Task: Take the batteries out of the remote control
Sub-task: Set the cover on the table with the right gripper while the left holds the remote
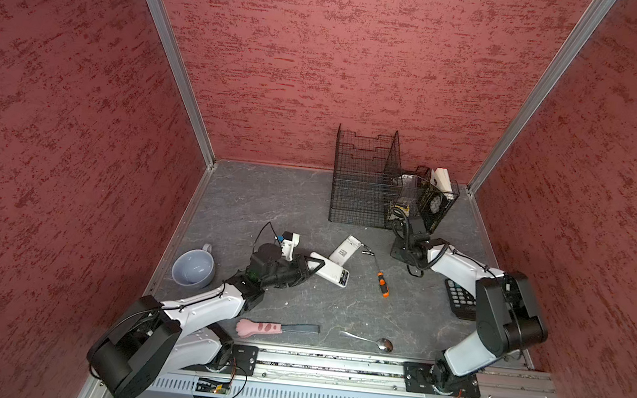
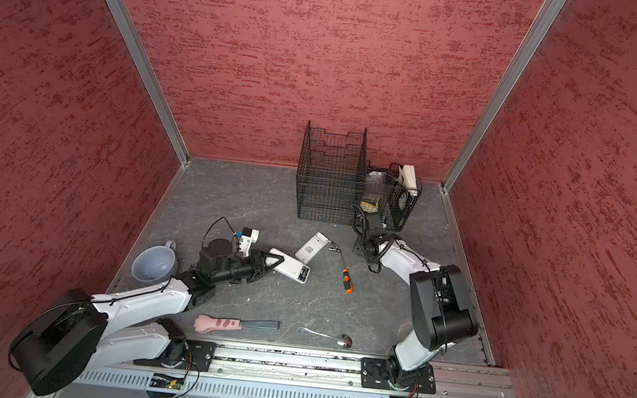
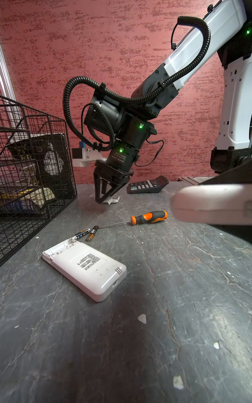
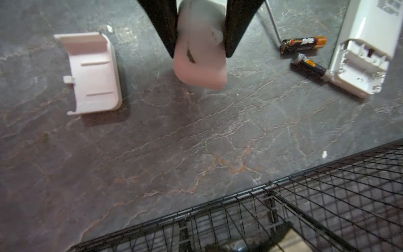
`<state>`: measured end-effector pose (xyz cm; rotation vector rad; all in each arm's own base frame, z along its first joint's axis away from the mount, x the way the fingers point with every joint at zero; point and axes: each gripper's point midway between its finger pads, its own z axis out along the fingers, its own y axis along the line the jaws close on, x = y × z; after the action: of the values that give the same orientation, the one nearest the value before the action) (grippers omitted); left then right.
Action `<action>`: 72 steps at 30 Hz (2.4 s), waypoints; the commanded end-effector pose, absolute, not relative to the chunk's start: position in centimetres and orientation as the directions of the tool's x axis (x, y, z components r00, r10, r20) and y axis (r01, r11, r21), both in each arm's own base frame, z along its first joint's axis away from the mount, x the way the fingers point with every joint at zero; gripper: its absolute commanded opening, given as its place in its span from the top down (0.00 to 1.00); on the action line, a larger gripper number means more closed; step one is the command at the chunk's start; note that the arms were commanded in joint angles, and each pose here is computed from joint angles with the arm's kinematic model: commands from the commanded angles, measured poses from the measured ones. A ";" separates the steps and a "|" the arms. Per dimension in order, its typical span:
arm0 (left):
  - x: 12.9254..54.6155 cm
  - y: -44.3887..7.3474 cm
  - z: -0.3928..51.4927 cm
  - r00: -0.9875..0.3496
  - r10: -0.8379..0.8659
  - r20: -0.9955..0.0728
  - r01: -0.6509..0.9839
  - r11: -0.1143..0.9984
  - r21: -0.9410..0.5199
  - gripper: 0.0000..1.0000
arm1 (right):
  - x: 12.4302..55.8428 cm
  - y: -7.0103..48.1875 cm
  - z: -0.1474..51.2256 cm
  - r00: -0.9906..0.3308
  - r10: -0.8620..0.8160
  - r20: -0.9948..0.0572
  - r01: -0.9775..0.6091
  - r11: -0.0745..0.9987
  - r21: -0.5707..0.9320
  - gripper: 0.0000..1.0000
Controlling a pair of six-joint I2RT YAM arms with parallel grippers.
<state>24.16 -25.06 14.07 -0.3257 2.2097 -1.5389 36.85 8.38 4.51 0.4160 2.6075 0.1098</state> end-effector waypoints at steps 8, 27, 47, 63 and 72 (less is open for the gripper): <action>23.9 -25.0 13.9 -0.870 -0.427 -0.247 0.074 0.382 -0.921 1.00 | 38.1 7.0 2.7 -0.840 0.316 -0.441 0.287 0.949 0.133 0.69; 23.7 -24.4 10.8 -0.847 -0.469 -0.250 0.035 0.420 -0.907 1.00 | 37.3 7.3 8.7 -0.791 0.323 -0.519 0.242 0.945 0.219 0.44; 22.9 -28.2 7.1 -0.875 -0.425 -0.229 0.018 0.446 -0.895 1.00 | 33.3 7.9 15.0 -0.726 0.342 -0.597 0.165 0.929 0.332 0.42; 22.2 -28.1 5.4 -0.873 -0.423 -0.243 0.004 0.492 -0.871 0.65 | 32.7 8.7 15.3 -0.720 0.367 -0.589 0.146 0.910 0.388 0.42; 21.1 -26.1 4.5 -0.874 -0.400 -0.277 -0.016 0.592 -0.805 0.53 | 32.5 9.4 15.9 -0.719 0.365 -0.592 0.128 0.906 0.404 0.42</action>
<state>21.71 -27.25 5.74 -0.3488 2.3384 -1.3087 32.70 8.79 14.99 0.3591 2.3869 0.4048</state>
